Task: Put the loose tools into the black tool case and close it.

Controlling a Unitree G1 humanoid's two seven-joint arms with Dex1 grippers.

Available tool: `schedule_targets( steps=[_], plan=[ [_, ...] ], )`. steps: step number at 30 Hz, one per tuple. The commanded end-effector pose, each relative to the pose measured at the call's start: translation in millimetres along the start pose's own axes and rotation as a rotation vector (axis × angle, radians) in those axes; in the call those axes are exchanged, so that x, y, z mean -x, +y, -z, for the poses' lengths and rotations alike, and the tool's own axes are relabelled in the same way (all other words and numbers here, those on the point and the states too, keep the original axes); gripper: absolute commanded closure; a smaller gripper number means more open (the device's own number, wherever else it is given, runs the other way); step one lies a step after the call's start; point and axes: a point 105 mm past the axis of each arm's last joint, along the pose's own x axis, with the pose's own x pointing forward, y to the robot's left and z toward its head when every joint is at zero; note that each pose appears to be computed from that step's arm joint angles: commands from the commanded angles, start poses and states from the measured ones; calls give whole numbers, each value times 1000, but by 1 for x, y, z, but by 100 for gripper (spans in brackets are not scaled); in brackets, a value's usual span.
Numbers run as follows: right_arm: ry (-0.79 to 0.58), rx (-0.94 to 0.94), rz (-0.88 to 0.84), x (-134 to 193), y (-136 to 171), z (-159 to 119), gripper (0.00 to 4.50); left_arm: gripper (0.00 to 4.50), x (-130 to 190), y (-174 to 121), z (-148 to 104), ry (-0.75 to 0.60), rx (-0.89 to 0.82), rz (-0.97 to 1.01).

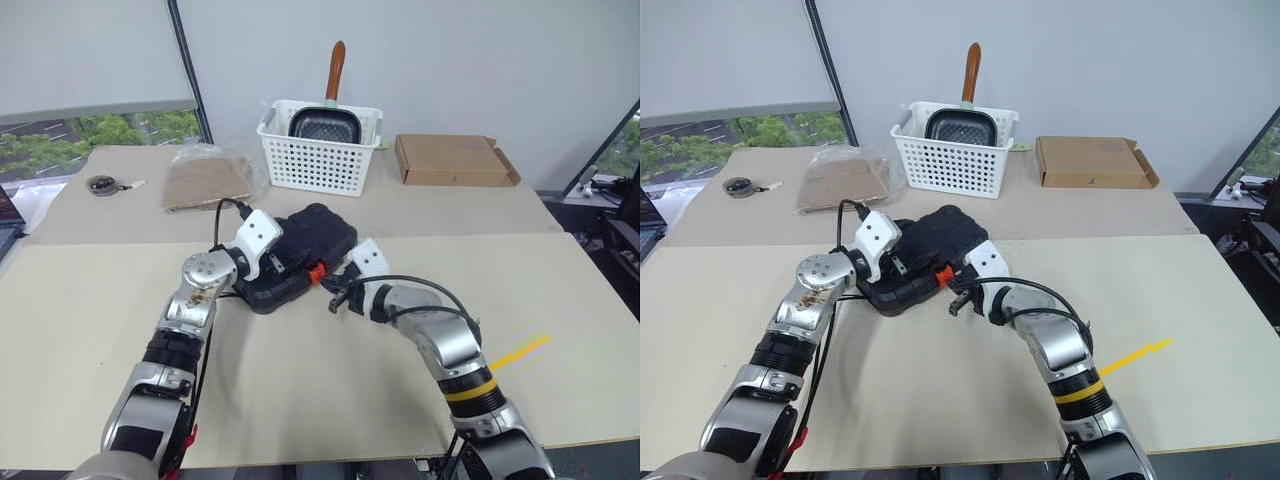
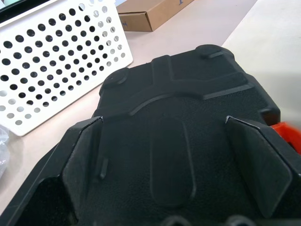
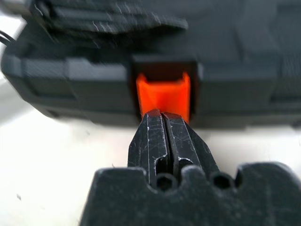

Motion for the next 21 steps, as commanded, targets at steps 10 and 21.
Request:
schedule_targets(
  steps=[10,21],
  plan=[
    [-135,90,2,7,-5,-34,449,0,9,-21,47,141,106,34],
    [-130,237,-22,88,-49,5,240,0,72,-1,-28,-245,278,0]
  ],
)
